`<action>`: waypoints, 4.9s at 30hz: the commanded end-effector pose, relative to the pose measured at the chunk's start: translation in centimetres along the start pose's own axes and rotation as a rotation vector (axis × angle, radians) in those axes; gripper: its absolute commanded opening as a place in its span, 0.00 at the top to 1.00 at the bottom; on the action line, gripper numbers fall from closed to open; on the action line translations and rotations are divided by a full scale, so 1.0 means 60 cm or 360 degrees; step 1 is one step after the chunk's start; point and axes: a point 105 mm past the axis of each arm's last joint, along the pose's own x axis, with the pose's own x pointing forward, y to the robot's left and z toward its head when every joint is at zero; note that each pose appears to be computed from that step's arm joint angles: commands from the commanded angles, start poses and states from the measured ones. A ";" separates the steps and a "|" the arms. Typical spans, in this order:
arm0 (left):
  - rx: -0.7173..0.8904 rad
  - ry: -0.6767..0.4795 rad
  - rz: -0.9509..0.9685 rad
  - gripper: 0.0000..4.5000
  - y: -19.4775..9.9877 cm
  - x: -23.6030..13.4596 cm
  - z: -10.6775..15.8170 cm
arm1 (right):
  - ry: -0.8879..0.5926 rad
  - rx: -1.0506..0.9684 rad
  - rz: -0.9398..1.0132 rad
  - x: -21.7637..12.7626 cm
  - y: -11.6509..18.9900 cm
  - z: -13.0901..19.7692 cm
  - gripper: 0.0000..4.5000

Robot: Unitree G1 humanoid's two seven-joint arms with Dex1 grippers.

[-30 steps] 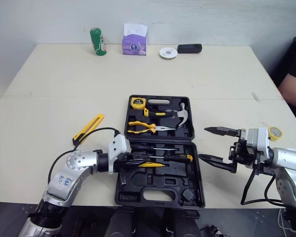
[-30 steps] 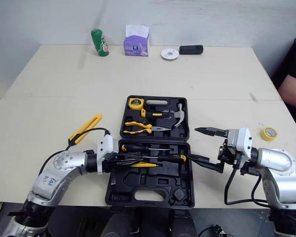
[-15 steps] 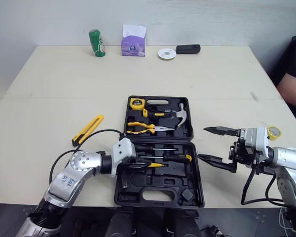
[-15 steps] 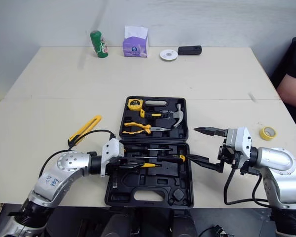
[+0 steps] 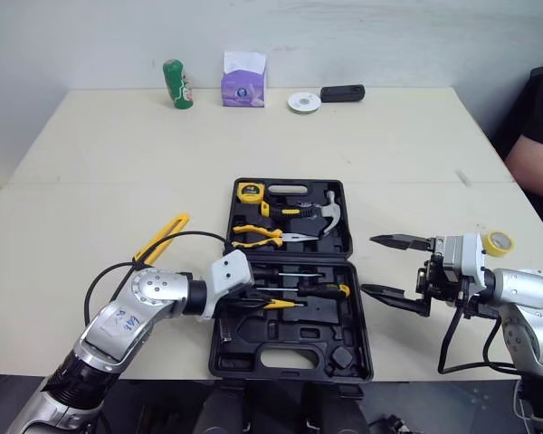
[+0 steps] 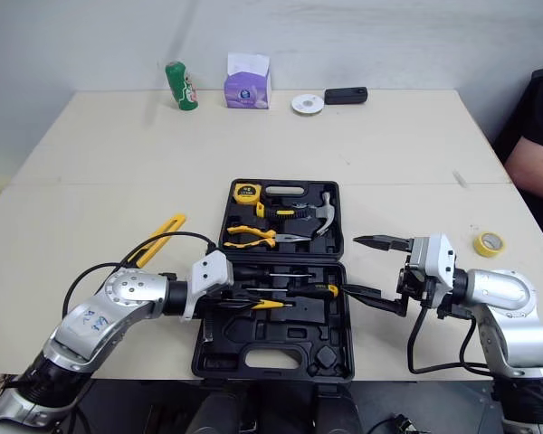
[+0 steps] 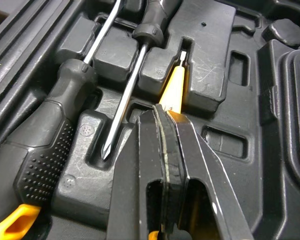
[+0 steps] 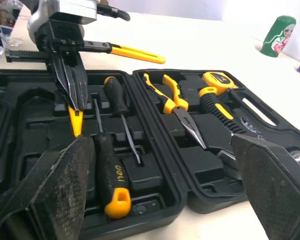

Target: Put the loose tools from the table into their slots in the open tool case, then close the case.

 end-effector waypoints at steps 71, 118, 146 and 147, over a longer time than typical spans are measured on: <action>-0.0493 -0.0417 0.1862 0.01 0.073 -0.493 -0.136 | -0.0003 -0.0046 -0.1160 -0.235 -0.106 -0.061 0.00; -0.0590 0.0396 0.1000 0.72 0.186 -0.277 -0.152 | -0.0457 -0.0030 -0.0092 0.034 -0.002 0.092 0.00; 0.0305 -0.0052 0.0178 0.72 0.015 -0.160 0.097 | -0.0211 -0.0051 -0.0101 -0.036 -0.001 0.036 0.00; 0.0308 -0.0040 0.0127 0.72 0.006 -0.146 0.098 | -0.0195 -0.0046 -0.0075 -0.038 0.002 0.033 0.00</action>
